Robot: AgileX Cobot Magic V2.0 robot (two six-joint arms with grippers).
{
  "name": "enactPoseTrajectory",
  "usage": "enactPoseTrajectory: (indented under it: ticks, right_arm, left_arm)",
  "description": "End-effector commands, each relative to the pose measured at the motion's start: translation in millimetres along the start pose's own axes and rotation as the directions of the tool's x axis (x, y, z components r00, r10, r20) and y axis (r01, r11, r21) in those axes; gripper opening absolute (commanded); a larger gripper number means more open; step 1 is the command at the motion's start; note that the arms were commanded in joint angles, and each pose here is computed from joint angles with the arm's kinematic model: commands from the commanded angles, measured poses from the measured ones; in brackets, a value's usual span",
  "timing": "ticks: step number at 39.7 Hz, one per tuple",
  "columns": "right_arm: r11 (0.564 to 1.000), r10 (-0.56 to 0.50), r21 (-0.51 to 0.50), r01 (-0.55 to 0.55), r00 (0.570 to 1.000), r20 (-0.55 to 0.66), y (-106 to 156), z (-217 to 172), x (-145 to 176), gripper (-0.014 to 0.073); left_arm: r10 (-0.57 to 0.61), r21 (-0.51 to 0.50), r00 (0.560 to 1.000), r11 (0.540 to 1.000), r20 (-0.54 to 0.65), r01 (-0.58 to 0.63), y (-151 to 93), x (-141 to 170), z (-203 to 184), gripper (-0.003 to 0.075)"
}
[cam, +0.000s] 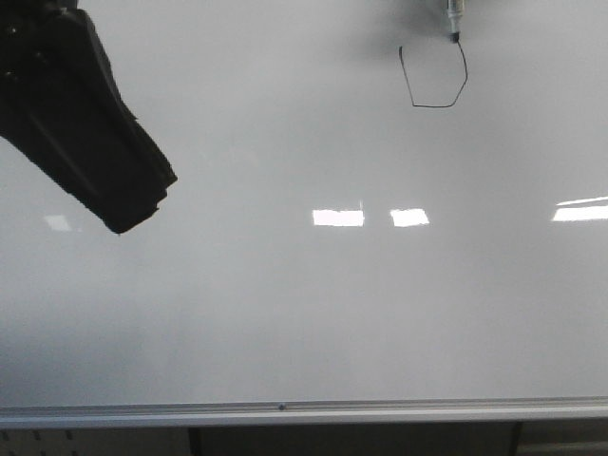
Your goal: Write number 0 on whiteboard
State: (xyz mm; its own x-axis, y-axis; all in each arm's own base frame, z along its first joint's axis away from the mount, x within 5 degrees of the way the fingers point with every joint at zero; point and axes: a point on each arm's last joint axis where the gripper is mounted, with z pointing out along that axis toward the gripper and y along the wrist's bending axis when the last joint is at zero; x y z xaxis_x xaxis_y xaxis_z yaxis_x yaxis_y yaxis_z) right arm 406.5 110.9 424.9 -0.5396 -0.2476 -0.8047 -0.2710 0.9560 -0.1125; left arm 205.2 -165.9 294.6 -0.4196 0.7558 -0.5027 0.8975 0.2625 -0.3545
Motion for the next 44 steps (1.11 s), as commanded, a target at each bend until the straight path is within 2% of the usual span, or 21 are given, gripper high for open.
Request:
enactPoseTrajectory:
  ticks: [1, 14, 23, 29, 39, 44]
  right_arm:
    - [1.0, -0.01, 0.016, 0.007, 0.979, 0.201, -1, -39, -26, -0.0058]
    - [0.999, -0.021, -0.041, 0.03, 0.979, 0.203, 22, -27, -26, -0.0058]
    - [0.993, 0.031, -0.116, -0.008, 0.981, 0.192, 33, -20, -25, -0.0058]
    - [0.984, 0.045, -0.174, -0.024, 0.992, 0.118, 37, -30, -19, -0.0061]
    - [0.917, 0.032, -0.398, -0.005, 0.998, 0.061, 50, -80, -16, -0.0061]
    - [0.88, -0.019, -0.474, 0.015, 1.0, -0.005, 56, -89, -8, -0.0061]
  left_arm:
    - [0.026, 0.011, 0.997, 1.0, 0.073, -0.027, -13, -10, -12, -0.002]
    - [0.026, 0.011, 0.997, 1.0, 0.073, -0.027, -13, -10, -12, -0.002]
    - [0.026, 0.011, 0.997, 1.0, 0.073, -0.027, -13, -10, -12, -0.002]
    - [0.026, 0.011, 0.997, 1.0, 0.073, -0.027, -13, -10, -12, -0.002]
    - [0.026, 0.011, 0.997, 1.0, 0.073, -0.027, -13, -10, -12, -0.002]
    - [0.026, 0.013, 0.997, 1.0, 0.074, -0.027, -13, -10, -12, -0.002]
